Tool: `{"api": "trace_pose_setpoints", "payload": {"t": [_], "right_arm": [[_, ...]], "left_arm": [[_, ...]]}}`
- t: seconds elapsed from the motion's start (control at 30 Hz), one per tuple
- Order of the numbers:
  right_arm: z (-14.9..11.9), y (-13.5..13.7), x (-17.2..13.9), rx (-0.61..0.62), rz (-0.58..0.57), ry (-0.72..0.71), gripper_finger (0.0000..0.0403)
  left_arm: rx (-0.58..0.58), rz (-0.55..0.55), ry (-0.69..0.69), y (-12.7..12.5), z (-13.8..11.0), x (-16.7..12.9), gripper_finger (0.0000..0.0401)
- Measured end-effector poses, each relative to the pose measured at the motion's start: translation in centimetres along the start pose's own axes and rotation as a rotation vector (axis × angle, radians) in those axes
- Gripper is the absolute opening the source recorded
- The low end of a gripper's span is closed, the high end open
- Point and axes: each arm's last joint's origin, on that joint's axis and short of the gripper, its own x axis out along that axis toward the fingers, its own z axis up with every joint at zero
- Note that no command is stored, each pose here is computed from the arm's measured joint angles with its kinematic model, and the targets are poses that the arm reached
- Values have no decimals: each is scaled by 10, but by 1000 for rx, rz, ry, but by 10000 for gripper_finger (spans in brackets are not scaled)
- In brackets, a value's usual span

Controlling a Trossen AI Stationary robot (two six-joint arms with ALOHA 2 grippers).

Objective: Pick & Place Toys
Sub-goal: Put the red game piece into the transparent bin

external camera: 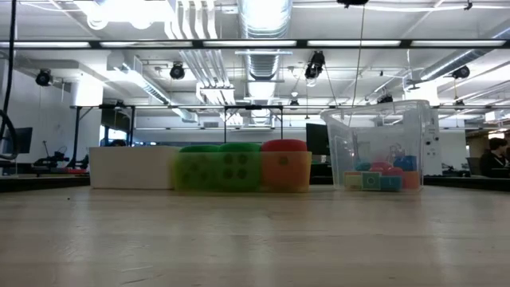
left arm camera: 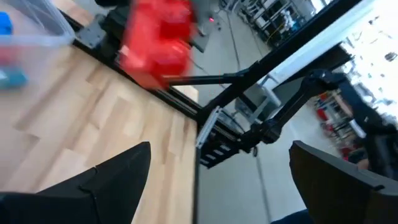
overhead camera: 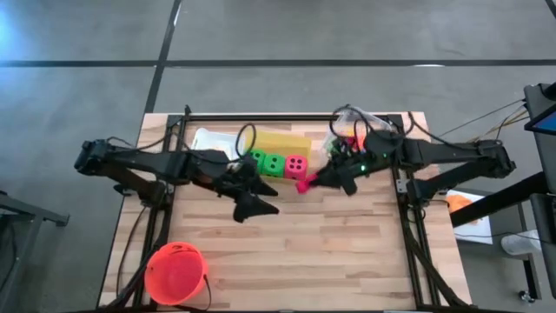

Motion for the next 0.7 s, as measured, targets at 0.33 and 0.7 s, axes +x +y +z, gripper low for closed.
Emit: {"api": "trace_pose_setpoints", "payload": {"t": [0.33,0.7], "right_arm": [[43,-39,-29,76,-305,-97,156],[70,-96,-77,125,-622,-101,156]], "left_arm": [[175,115,-131,3,20,-60,368],[352,106,-186,14,8,-86,368]]}}
